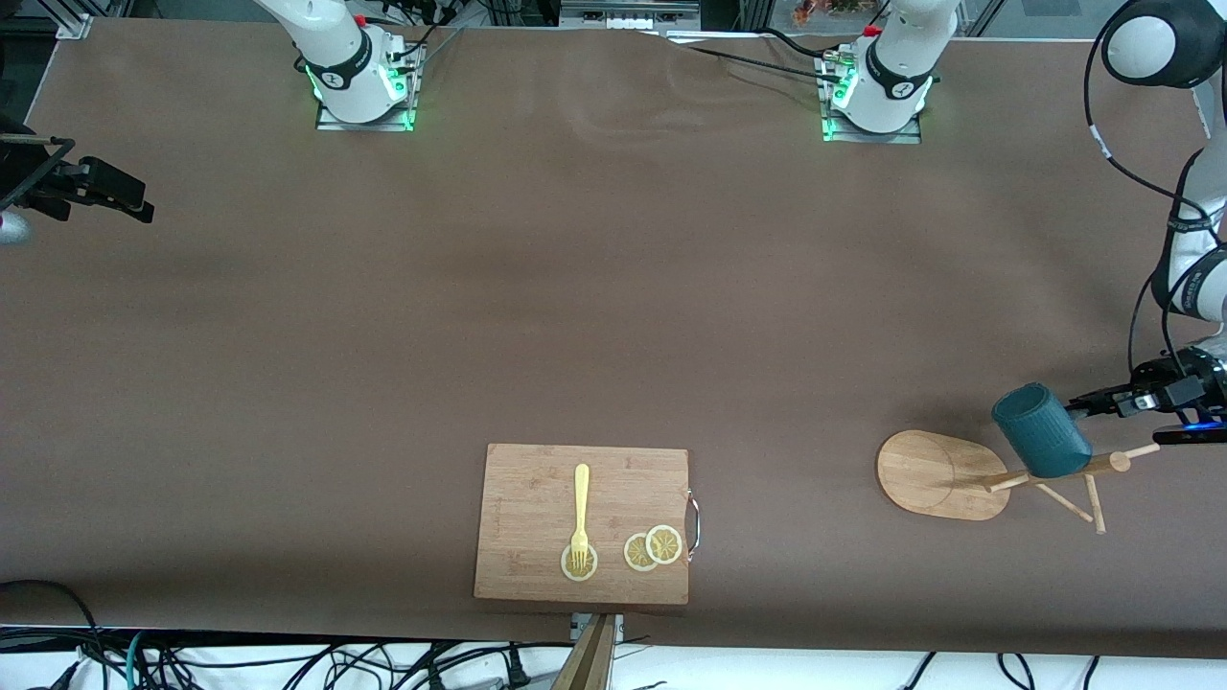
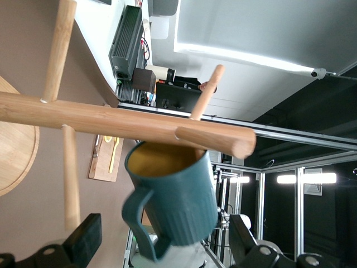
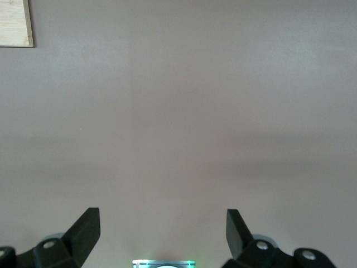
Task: Pass cup and hang on rack
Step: 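Hook the mug handle onto a rack peg with the left gripper, then open the left gripper and withdraw it from the hung mug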
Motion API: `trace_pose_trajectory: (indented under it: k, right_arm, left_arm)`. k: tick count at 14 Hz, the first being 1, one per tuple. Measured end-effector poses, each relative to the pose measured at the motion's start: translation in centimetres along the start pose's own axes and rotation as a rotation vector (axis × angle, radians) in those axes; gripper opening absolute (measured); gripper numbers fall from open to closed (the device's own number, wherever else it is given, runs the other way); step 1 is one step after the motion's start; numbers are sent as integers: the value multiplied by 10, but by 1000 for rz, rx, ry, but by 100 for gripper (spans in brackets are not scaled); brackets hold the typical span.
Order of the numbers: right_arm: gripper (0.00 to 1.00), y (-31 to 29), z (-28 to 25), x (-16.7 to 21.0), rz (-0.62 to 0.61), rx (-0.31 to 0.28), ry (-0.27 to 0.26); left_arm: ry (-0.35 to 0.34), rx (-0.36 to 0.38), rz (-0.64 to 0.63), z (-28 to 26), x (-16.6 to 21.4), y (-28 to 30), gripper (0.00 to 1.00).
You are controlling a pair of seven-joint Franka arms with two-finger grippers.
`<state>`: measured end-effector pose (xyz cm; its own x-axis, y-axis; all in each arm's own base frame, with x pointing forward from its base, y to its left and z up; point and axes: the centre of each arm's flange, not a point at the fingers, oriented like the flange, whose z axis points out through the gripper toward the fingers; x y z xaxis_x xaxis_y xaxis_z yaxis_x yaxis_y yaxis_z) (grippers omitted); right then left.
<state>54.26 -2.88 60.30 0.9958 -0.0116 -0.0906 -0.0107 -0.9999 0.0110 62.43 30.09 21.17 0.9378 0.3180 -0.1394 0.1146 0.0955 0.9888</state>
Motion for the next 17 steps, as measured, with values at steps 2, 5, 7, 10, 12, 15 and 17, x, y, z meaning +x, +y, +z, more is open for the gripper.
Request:
trace_pose_trajectory:
  k: [2,5,7,10,12,15,17]
  right_arm:
    - [100,0,0,0,0,0,0]
    - [100,0,0,0,0,0,0]
    - [100,0,0,0,-1,0,0]
    - [100,-1,0,0,-2,0,0]
    - [100,-1,0,0,-2,0,0]
    - [100,-1,0,0,-2,0,0]
    - [100,-1,0,0,-2,0,0]
  left_arm:
    - [-38,37,10,-9,-4,5,100]
    - [-113,110,45,-21,-7,24,100]
    - [-167,192,101,-35,-11,34,100]
    - [-245,293,181,-49,-18,58,100]
    - [-292,356,193,-57,-28,79,100]
    - [-367,461,198,-73,-51,126,100]
    - [-396,537,213,-80,-70,168,100]
